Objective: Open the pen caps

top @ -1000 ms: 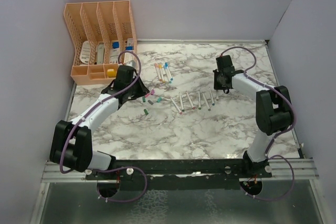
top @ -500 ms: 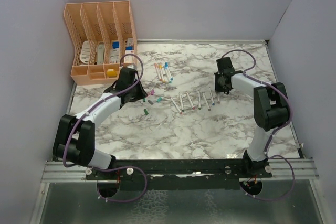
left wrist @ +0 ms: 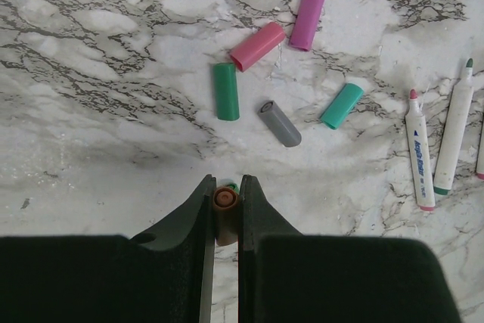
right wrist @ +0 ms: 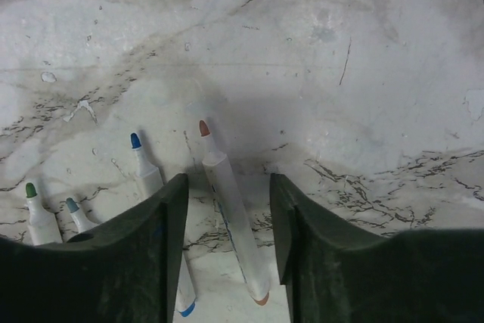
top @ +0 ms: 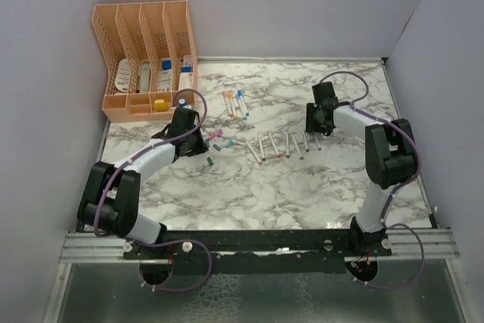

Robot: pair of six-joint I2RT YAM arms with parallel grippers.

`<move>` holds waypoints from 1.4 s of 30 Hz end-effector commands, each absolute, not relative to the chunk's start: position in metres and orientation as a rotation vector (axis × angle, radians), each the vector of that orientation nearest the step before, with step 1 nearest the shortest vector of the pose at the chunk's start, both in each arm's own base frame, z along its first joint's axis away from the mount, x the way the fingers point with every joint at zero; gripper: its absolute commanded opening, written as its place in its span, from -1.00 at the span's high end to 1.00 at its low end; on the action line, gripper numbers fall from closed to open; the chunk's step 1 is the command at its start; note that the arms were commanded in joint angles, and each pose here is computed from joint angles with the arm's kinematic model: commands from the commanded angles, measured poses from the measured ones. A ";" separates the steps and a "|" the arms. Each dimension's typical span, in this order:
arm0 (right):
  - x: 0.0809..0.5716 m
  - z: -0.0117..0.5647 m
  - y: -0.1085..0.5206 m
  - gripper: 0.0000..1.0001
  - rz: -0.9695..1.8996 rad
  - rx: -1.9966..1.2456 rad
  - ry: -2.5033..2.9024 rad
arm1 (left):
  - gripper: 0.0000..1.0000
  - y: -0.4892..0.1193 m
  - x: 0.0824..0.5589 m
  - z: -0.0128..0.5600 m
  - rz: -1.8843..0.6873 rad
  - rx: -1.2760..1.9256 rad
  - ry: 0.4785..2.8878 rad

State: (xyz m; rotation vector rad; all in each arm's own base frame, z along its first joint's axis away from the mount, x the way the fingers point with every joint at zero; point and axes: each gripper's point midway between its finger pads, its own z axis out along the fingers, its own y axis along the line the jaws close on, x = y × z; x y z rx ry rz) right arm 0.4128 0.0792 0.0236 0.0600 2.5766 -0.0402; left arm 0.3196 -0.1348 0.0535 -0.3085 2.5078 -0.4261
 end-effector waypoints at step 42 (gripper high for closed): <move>0.541 0.090 0.322 -0.32 0.360 -0.521 2.230 | -0.11 -0.115 0.333 0.085 -0.369 -0.315 2.448</move>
